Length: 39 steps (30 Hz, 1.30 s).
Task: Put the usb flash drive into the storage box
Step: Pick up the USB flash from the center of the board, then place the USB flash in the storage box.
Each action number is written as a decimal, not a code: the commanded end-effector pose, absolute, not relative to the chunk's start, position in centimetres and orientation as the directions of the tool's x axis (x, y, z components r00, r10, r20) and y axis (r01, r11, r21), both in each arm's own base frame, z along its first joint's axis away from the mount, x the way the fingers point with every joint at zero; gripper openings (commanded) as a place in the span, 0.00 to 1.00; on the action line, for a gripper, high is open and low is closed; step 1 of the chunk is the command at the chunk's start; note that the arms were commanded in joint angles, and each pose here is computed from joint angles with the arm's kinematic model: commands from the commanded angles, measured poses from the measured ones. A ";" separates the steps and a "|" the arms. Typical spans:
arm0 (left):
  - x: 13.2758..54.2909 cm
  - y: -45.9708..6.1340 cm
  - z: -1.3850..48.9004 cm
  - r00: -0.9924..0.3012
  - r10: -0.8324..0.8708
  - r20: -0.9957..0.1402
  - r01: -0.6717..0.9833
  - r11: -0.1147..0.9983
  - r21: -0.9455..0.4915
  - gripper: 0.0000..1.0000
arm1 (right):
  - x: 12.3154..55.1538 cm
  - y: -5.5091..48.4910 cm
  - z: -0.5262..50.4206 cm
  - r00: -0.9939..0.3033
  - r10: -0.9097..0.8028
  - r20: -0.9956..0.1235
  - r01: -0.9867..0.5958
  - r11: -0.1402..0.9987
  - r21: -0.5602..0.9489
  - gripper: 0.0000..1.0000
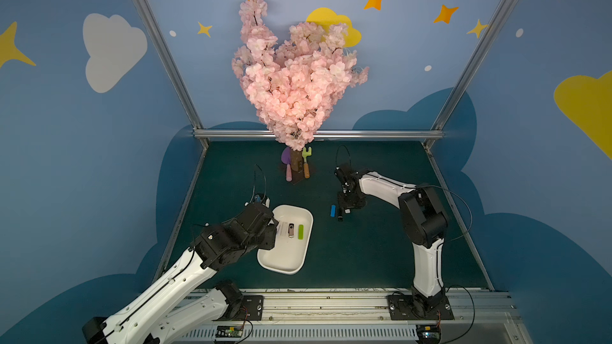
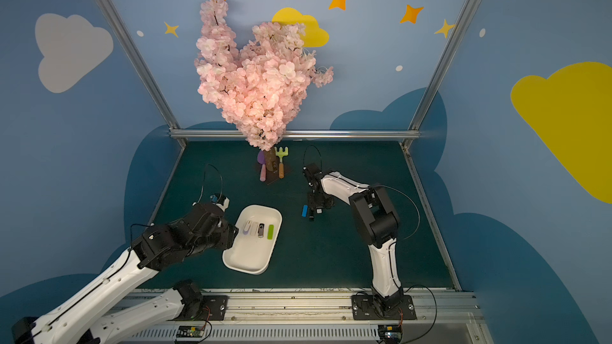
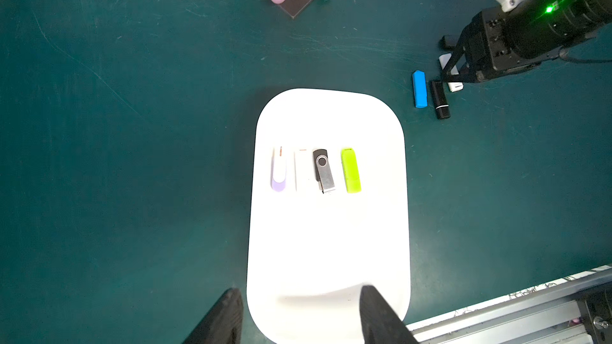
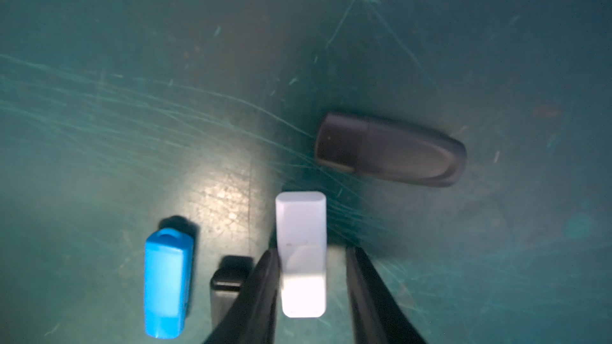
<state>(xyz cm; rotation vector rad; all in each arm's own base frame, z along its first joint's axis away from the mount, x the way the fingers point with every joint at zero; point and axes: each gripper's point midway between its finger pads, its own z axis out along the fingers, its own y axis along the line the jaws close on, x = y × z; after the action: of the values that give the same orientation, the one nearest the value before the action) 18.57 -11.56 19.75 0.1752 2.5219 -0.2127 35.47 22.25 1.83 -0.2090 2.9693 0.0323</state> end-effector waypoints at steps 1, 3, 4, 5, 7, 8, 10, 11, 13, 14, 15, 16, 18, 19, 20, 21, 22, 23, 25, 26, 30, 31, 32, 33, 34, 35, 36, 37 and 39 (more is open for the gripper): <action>18.7 -11.4 19.5 -0.816 0.074 -0.573 0.163 0.981 -0.105 0.60 | 35.3 22.5 0.7 -0.982 -0.133 -0.133 -0.137 0.990 0.023 0.31; 18.7 -11.4 19.4 -0.817 0.077 -0.572 0.163 0.981 -0.102 0.60 | 35.3 22.6 0.7 -0.982 -0.135 -0.135 -0.139 0.990 0.024 0.28; 18.7 -11.4 19.4 -0.817 0.075 -0.572 0.162 0.981 -0.103 0.60 | 35.2 22.7 0.7 -0.982 -0.136 -0.135 -0.141 0.990 0.026 0.26; 18.7 -11.4 19.4 -0.818 0.075 -0.570 0.160 0.982 -0.100 0.60 | 35.2 22.7 0.8 -0.981 -0.136 -0.137 -0.140 0.990 0.025 0.26; 18.7 -11.3 19.4 -0.818 0.072 -0.571 0.156 0.983 -0.099 0.60 | 35.2 22.8 1.3 -0.978 -0.139 -0.154 -0.144 0.989 0.022 0.25; 18.7 -11.2 19.5 -0.817 0.072 -0.573 0.156 0.983 -0.099 0.60 | 35.1 22.9 1.6 -0.977 -0.140 -0.159 -0.146 0.989 0.024 0.25; 18.8 -11.0 19.5 -0.814 0.071 -0.577 0.150 0.984 -0.091 0.60 | 34.7 23.1 2.5 -0.974 -0.143 -0.176 -0.151 0.988 0.035 0.24; 18.8 -10.9 19.6 -0.812 0.068 -0.580 0.144 0.986 -0.086 0.60 | 34.6 23.2 3.2 -0.971 -0.143 -0.191 -0.153 0.987 0.038 0.24; 18.9 -10.5 19.8 -0.807 0.052 -0.589 0.126 0.988 -0.086 0.60 | 34.2 23.3 4.8 -0.963 -0.148 -0.224 -0.162 0.986 0.045 0.23; 19.0 -10.3 19.9 -0.803 0.044 -0.594 0.120 0.989 -0.088 0.60 | 33.8 23.4 5.7 -0.959 -0.149 -0.241 -0.166 0.985 0.053 0.23; 18.9 -10.2 20.0 -0.801 0.041 -0.597 0.117 0.989 -0.089 0.61 | 33.4 23.5 6.6 -0.955 -0.149 -0.257 -0.170 0.984 0.060 0.22; 18.9 -10.1 20.0 -0.800 0.036 -0.600 0.112 0.990 -0.089 0.61 | 33.0 23.5 7.3 -0.952 -0.144 -0.270 -0.168 0.983 0.068 0.22; 19.0 -9.8 20.2 -0.793 0.024 -0.608 0.098 0.991 -0.089 0.61 | 31.6 24.3 9.2 -0.946 -0.136 -0.295 -0.176 0.978 0.116 0.22; 19.0 -9.5 20.3 -0.791 0.018 -0.611 0.088 0.992 -0.085 0.61 | 31.0 24.8 9.9 -0.944 -0.131 -0.303 -0.182 0.973 0.144 0.22; 19.0 -9.3 20.3 -0.790 0.013 -0.613 0.080 0.993 -0.082 0.61 | 30.1 25.5 11.0 -0.938 -0.121 -0.324 -0.187 0.965 0.182 0.22; 19.0 -9.2 20.4 -0.788 0.006 -0.616 0.071 0.994 -0.081 0.61 | 29.2 26.3 12.0 -0.934 -0.113 -0.340 -0.194 0.957 0.216 0.21; 19.0 -8.9 20.5 -0.785 0.000 -0.619 0.063 0.995 -0.080 0.61 | 28.5 26.9 12.8 -0.929 -0.104 -0.355 -0.200 0.949 0.245 0.21; 19.0 -8.8 20.6 -0.782 -0.008 -0.623 0.054 0.995 -0.080 0.61 | 27.6 27.7 13.6 -0.926 -0.088 -0.368 -0.200 0.939 0.279 0.21; 19.1 -8.3 20.8 -0.776 -0.023 -0.631 0.036 0.996 -0.081 0.61 | 26.1 29.6 14.9 -0.921 -0.061 -0.385 -0.209 0.911 0.356 0.20; 19.1 -8.2 20.9 -0.771 -0.028 -0.636 0.031 0.996 -0.081 0.61 | 25.3 30.7 15.5 -0.921 -0.041 -0.388 -0.205 0.896 0.393 0.20; 19.0 -7.5 21.5 -0.751 -0.054 -0.658 0.009 0.996 -0.092 0.62 | 22.7 35.0 16.8 -0.922 0.004 -0.388 -0.205 0.844 0.496 0.19; 19.0 -7.4 21.6 -0.748 -0.060 -0.661 0.005 0.995 -0.095 0.62 | 22.0 36.2 16.8 -0.921 0.003 -0.389 -0.208 0.841 0.500 0.20; 19.0 -7.2 21.7 -0.743 -0.069 -0.666 -0.003 0.995 -0.101 0.62 | 21.2 37.5 17.0 -0.918 -0.005 -0.397 -0.219 0.840 0.497 0.20; 19.0 -7.1 21.8 -0.740 -0.072 -0.668 -0.005 0.995 -0.102 0.62 | 20.7 38.4 16.8 -0.915 -0.010 -0.402 -0.225 0.843 0.489 0.21; 19.0 -7.0 21.9 -0.736 -0.077 -0.673 -0.007 0.994 -0.105 0.62 | 19.9 39.6 16.6 -0.917 -0.014 -0.398 -0.227 0.841 0.492 0.22; 18.9 -6.9 21.9 -0.733 -0.081 -0.675 -0.010 0.994 -0.107 0.62 | 19.2 40.9 16.3 -0.922 -0.019 -0.386 -0.227 0.835 0.501 0.22; 18.9 -6.9 22.0 -0.732 -0.082 -0.676 -0.011 0.994 -0.109 0.62 | 18.7 42.0 15.8 -0.926 -0.020 -0.377 -0.225 0.831 0.509 0.22; 18.9 -6.9 22.0 -0.732 -0.080 -0.676 -0.009 0.994 -0.108 0.62 | 18.3 42.8 15.3 -0.931 -0.015 -0.365 -0.215 0.829 0.515 0.22; 18.9 -6.9 22.0 -0.732 -0.082 -0.676 -0.012 0.994 -0.108 0.62 | 17.3 45.0 14.4 -0.938 -0.024 -0.346 -0.217 0.819 0.532 0.21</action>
<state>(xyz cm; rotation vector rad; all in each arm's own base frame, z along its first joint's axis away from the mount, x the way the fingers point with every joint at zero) 19.03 -7.44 22.26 -0.0484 2.3832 -0.1549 17.26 42.43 14.42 -0.2868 2.6940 0.7755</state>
